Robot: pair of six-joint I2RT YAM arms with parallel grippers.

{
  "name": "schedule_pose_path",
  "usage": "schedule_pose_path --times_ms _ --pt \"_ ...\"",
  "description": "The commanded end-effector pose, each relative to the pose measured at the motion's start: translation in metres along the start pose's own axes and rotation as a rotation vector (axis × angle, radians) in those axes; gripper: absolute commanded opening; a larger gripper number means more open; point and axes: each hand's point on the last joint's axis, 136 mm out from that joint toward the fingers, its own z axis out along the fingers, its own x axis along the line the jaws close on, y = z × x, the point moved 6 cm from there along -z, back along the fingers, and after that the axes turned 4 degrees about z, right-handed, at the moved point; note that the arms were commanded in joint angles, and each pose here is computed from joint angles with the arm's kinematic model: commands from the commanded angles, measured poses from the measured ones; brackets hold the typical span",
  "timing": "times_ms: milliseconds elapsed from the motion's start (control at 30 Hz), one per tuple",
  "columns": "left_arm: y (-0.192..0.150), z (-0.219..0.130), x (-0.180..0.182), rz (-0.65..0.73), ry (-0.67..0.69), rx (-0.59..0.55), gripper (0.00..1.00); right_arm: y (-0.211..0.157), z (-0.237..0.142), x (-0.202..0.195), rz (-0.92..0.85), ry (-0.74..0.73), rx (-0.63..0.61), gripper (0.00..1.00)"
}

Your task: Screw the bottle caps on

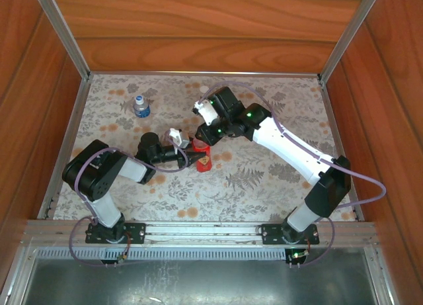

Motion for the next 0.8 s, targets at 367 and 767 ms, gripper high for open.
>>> schedule_pose_path --times_ms 367,767 --pt "-0.017 -0.004 -0.017 -0.122 -0.113 0.062 0.54 -0.015 -0.01 0.008 -0.41 0.25 0.16 0.24" --pt "-0.019 -0.008 -0.023 -0.125 -0.138 0.069 0.54 -0.01 -0.017 0.013 -0.623 0.312 0.171 0.24"
